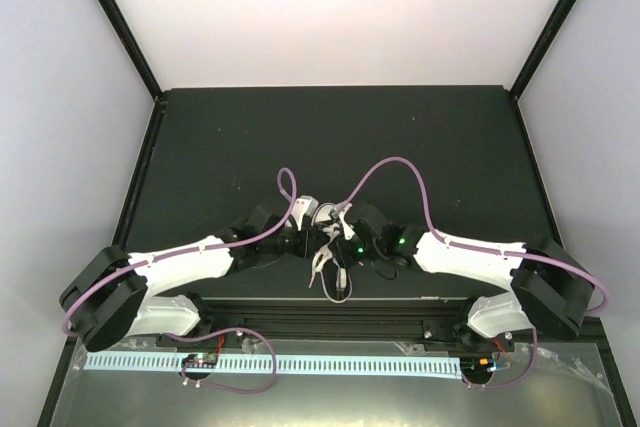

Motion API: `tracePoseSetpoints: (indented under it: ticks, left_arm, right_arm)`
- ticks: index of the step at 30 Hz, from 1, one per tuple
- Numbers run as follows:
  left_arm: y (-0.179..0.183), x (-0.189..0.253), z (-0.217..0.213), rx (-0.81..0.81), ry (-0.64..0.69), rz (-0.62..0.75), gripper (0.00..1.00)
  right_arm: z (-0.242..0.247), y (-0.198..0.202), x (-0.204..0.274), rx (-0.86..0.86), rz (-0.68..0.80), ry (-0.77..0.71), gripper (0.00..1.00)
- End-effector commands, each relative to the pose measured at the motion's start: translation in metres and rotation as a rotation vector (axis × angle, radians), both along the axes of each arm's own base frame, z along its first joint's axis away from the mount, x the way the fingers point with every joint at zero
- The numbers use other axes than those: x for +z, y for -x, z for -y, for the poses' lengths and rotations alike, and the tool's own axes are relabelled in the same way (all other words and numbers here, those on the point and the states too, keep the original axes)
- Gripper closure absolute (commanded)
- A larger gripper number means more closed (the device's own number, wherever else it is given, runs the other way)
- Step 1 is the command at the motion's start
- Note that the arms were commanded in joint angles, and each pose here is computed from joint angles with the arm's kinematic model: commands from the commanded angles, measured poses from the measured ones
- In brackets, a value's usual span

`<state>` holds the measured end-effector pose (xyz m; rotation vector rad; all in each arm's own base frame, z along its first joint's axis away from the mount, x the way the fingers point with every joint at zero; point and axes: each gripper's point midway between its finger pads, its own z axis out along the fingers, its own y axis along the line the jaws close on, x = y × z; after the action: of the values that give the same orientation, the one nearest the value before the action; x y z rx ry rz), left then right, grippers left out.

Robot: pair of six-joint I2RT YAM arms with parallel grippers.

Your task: Tie the shoes

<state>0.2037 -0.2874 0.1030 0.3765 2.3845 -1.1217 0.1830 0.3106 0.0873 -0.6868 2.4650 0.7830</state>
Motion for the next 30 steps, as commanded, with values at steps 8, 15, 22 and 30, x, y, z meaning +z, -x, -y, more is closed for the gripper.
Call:
tracePoseSetpoints:
  ticks: [8,15,22,30]
  left_arm:
    - [0.006,0.006,0.009,-0.046,0.064,0.013,0.98]
    - [0.02,-0.003,0.009,-0.081,0.094,-0.029,0.98]
    - [0.005,0.013,-0.009,0.016,0.076,0.027,0.76]
    - [-0.013,-0.004,-0.023,0.077,0.008,-0.051,0.7]
  right_arm:
    - [-0.004,-0.011,-0.007,-0.046,0.006,-0.003,0.98]
    - [0.003,-0.014,-0.009,-0.088,0.018,-0.009,0.98]
    - [0.007,-0.01,-0.013,-0.081,0.015,-0.008,0.98]
    - [0.008,-0.009,-0.013,-0.078,0.022,-0.015,0.98]
